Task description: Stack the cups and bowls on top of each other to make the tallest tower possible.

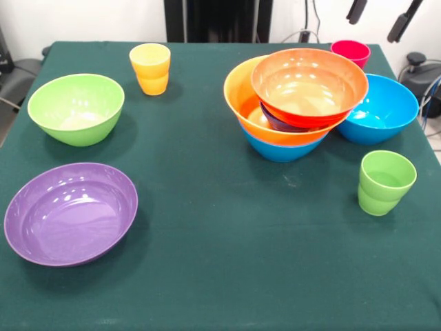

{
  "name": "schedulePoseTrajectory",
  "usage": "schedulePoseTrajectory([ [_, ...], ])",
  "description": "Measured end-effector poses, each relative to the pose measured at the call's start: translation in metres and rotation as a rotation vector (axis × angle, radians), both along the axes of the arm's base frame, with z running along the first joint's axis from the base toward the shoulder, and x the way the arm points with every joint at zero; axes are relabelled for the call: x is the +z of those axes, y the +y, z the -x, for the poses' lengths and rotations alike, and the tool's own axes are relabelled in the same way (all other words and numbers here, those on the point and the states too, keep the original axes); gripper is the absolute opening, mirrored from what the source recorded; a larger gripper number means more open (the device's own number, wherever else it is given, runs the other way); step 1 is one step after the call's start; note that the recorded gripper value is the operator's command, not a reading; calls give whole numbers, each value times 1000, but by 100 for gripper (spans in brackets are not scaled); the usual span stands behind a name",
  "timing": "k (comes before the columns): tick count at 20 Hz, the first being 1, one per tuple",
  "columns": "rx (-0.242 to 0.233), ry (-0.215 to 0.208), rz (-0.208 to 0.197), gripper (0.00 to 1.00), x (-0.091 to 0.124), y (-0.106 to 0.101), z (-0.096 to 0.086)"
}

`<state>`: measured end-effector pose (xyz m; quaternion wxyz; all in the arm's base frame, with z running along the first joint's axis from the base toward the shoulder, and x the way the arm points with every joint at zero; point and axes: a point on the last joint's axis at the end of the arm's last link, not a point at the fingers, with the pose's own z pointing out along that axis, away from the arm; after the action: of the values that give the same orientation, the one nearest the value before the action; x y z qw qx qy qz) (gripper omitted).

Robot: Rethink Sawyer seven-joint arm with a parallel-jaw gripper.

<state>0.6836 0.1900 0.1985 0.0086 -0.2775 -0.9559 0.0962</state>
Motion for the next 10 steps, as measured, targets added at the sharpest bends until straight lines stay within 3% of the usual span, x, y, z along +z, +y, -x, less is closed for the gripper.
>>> schedulePoseTrajectory([
  [10, 2, -13, 7, 100, 5, -1, -4],
])
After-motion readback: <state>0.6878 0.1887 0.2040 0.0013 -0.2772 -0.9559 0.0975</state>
